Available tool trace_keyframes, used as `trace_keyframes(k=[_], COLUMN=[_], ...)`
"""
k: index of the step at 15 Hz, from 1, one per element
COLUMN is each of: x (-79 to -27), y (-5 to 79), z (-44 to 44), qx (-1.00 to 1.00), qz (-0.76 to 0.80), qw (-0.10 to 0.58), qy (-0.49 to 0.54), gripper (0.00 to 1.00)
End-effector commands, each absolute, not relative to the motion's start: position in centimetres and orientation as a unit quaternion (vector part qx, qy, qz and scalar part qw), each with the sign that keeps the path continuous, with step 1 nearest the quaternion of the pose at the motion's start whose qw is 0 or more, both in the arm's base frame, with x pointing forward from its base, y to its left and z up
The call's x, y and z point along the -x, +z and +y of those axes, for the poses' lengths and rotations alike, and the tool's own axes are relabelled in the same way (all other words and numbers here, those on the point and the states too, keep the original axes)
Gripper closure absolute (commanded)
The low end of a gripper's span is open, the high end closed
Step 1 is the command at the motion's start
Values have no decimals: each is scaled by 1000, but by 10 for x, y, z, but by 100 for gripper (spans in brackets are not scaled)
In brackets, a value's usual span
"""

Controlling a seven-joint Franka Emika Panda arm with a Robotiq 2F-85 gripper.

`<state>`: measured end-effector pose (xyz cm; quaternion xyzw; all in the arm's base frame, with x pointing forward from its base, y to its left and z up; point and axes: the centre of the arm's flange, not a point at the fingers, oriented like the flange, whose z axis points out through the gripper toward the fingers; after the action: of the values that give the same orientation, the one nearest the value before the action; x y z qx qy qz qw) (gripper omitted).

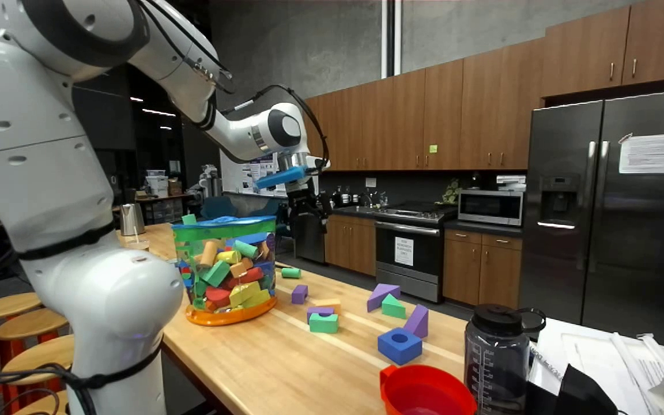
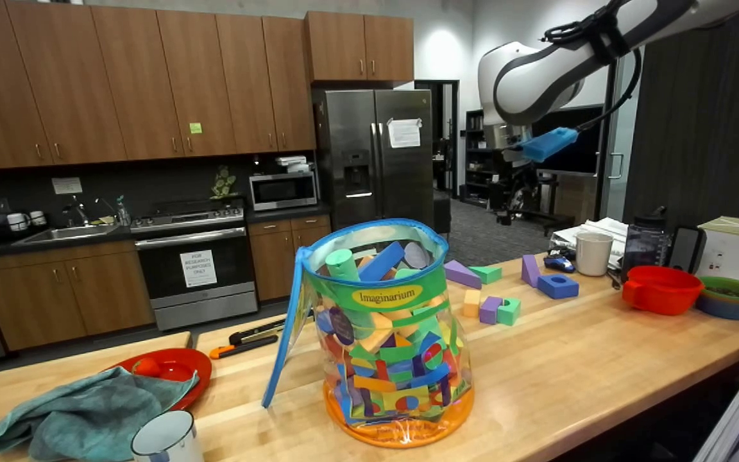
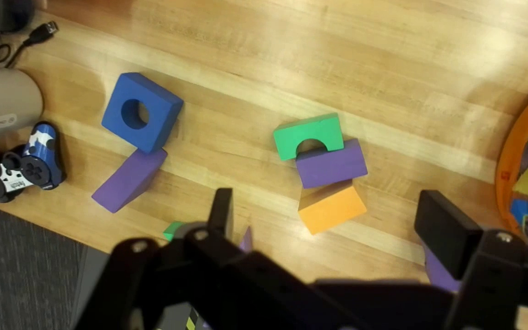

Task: Put the purple block to the right into the bag

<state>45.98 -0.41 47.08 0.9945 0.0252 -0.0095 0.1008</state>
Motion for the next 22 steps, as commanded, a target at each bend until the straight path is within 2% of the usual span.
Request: trace_keyframes(k=[1, 8, 12, 16, 22], x=[-493, -523, -515, -488, -406], y=[466, 433, 424, 414, 360], z=[-20, -43, -33, -4, 66], qx=[-996, -992, -993, -995, -992], qz=[-25, -96, -98, -82, -77], qw=[88, 77, 61, 50, -5], qy=[5, 13, 11, 29, 104], gripper=[0, 0, 0, 0, 0])
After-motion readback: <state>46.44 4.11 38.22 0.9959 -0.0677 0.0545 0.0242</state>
